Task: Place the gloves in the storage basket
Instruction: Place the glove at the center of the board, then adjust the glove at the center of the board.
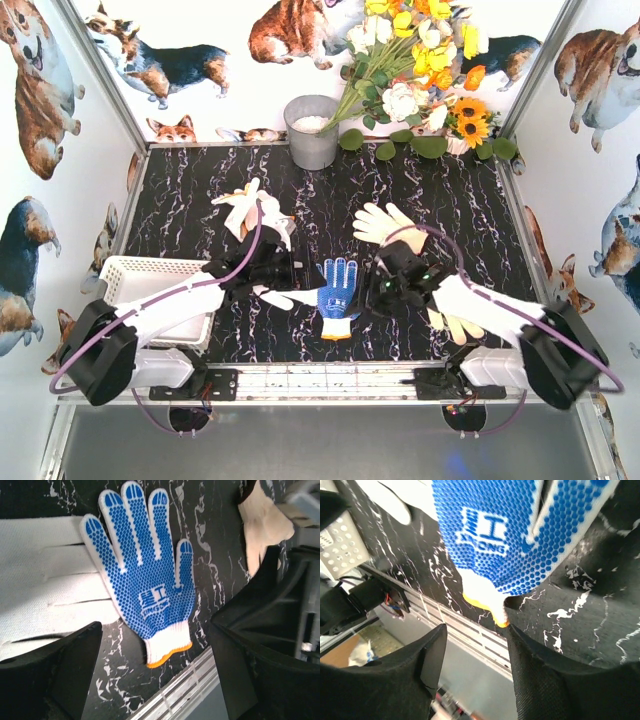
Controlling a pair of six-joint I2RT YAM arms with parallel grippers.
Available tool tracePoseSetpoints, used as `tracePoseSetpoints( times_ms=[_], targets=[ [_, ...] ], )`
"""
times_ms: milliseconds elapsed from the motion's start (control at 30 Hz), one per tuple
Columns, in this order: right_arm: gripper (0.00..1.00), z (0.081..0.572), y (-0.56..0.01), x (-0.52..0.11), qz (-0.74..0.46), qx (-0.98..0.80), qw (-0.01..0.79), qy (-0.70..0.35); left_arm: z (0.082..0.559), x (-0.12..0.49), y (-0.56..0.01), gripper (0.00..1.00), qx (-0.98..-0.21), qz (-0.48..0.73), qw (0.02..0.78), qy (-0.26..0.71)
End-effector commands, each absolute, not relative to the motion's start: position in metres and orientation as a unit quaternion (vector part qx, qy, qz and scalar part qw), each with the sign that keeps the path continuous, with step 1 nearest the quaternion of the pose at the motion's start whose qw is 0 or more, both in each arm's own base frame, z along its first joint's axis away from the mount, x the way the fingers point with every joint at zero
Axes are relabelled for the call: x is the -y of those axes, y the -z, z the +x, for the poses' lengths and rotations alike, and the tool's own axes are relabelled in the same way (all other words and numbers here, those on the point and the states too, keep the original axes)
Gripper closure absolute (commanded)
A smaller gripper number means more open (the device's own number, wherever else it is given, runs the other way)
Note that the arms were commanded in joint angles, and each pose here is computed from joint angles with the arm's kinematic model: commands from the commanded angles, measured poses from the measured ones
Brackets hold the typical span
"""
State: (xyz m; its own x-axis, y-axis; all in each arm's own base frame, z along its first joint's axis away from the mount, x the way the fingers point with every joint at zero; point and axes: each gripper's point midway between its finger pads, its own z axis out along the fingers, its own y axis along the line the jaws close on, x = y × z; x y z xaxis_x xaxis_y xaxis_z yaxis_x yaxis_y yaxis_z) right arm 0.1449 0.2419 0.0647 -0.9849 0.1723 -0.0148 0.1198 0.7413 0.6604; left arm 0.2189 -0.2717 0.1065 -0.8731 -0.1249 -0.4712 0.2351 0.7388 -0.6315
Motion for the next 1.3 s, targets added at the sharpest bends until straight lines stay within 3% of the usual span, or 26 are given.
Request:
tracePoseSetpoints(
  times_ms=[0, 200, 600, 867, 1000, 1267],
  targets=[
    [0.44, 0.170, -0.089, -0.216, 0.084, -0.945, 0.131, -0.286, 0.234, 0.289, -0.125, 0.20, -0.876, 0.018, 0.277, 0.394],
    [0.42, 0.186, -0.078, -0.226, 0.129, -0.928, 0.148, -0.317, 0.230, 0.295, -0.113, 0.26, -0.881, 0.026, 0.261, 0.394],
    [0.52, 0.187, -0.046, -0.236, 0.151, -0.925, 0.119, -0.328, 0.210, 0.303, -0.084, 0.48, -0.890, 0.047, 0.205, 0.405],
    [0.73, 0.200, -0.030, -0.231, 0.161, -0.935, 0.128, -0.288, 0.217, 0.304, -0.085, 0.50, -0.894, 0.043, 0.210, 0.393],
    [1.00, 0.198, -0.021, -0.218, 0.179, -0.943, 0.127, -0.248, 0.218, 0.304, -0.082, 0.51, -0.897, 0.040, 0.208, 0.388],
    [1.00, 0.187, -0.016, -0.185, 0.242, -0.937, 0.152, -0.202, 0.236, 0.315, -0.091, 0.57, -0.895, 0.042, 0.229, 0.381]
  ],
)
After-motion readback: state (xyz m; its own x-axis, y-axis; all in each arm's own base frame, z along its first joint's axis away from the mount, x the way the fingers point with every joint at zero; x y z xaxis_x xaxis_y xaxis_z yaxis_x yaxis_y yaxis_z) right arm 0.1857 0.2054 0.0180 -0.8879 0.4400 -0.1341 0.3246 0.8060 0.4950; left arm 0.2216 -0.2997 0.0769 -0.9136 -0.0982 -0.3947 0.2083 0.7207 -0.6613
